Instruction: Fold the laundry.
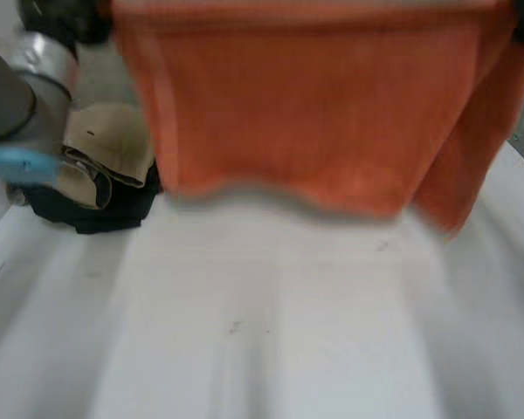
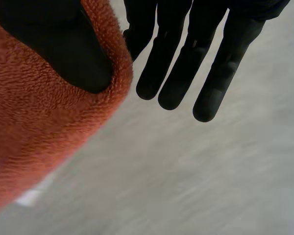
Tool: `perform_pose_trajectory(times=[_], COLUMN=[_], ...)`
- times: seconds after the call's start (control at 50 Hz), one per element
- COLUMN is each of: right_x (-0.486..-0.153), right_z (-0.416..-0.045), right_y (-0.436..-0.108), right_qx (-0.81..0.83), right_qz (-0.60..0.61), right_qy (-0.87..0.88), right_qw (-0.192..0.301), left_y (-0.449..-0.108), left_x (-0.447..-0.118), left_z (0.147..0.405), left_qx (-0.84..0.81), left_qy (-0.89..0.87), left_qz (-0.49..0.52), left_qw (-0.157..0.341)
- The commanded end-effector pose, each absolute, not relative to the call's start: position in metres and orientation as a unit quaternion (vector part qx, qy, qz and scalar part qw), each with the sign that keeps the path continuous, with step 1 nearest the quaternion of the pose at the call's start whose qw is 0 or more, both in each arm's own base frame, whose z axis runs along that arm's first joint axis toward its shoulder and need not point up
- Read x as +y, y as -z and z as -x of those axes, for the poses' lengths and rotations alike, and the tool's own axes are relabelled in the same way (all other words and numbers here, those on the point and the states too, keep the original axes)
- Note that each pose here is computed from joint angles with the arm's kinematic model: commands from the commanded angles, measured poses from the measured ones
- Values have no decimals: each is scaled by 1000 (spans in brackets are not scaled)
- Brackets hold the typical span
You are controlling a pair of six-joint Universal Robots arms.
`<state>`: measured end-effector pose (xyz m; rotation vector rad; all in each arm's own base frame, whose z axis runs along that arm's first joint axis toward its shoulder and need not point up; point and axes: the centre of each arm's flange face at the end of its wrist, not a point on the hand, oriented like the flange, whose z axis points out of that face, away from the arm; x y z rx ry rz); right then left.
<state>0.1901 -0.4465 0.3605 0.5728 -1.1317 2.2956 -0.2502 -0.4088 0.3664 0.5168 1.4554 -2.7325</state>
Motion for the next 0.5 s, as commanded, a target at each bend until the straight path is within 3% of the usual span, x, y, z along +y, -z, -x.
perform_pose_trajectory(times=[0.02,0.2,0.38,0.5], right_x=[-436,-428,-423,-414], right_z=[-189,-194,-187,-182], right_y=[-372,-287,-180,-136], right_qx=[-360,-511,-662,-719], right_qz=[-197,-284,-330,-352], right_qy=[-887,-797,-665,-596], right_qw=[213,155,104,63], left_y=[-376,-304,-200,-163], left_x=[-402,-391,-371,-358], left_z=[246,243,240,238], left_qx=[458,562,668,703], left_qy=[875,805,707,666], left_qz=[-153,-186,-230,-246], left_qw=[-34,-43,-30,-29])
